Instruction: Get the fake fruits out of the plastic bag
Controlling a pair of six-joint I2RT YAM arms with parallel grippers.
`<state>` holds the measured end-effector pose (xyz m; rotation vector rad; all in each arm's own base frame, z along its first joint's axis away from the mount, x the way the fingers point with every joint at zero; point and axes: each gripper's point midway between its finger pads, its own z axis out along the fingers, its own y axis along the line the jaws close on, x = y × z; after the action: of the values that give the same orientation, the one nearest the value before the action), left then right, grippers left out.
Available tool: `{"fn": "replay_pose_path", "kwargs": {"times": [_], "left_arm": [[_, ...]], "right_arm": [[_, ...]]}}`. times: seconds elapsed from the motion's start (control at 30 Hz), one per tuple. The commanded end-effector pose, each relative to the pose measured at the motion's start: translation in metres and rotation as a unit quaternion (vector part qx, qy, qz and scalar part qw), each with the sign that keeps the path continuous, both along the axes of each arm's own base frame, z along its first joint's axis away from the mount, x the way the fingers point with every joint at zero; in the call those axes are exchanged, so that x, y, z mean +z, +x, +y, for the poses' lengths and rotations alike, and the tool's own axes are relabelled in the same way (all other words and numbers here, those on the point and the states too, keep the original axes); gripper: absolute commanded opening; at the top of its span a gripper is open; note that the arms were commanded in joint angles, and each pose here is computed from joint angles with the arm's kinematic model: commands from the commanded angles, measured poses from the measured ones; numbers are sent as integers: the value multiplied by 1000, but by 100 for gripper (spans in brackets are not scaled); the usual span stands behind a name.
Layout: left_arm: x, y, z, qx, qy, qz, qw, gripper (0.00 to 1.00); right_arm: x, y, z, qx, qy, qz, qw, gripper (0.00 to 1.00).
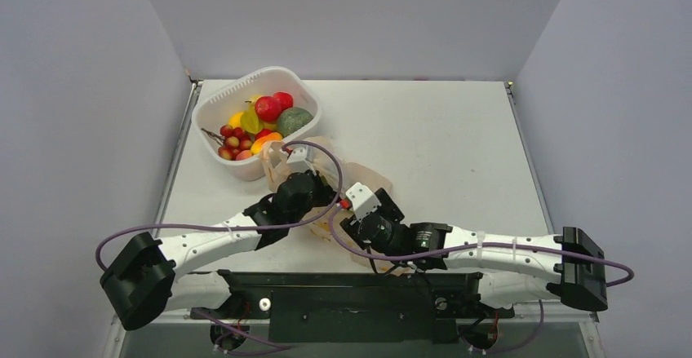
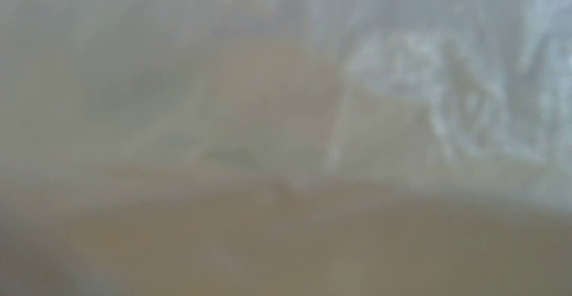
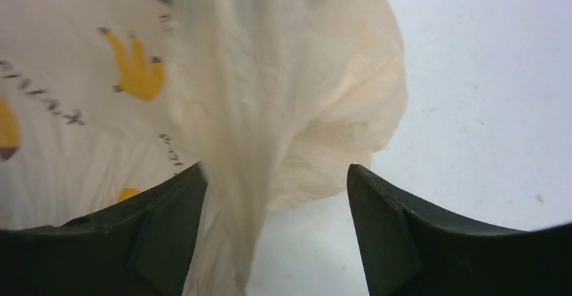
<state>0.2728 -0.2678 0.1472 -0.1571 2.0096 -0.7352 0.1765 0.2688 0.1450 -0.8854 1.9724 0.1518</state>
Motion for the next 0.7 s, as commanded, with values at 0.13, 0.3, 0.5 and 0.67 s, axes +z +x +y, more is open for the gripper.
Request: {"fn": "replay_pose_path", "kwargs": {"times": [0.13,0.3,0.5,0.67], "left_arm": [[-7,-8,5,-18,-11,-18,1000,89],[-24,-10,-7,-57,-4,-55,997,73],[-30,1,-34,-61,17,-93,994,69],[-23,0,-47,-51,22,-130,990,83]], "right_arm": [[33,50,-27,-191,97,-94,972,2],[21,23,11,-113,196,19,974,0],[-1,10,8,-117,240,65,961,0],[-19,8,-12,-126,257,77,955,0]]}}
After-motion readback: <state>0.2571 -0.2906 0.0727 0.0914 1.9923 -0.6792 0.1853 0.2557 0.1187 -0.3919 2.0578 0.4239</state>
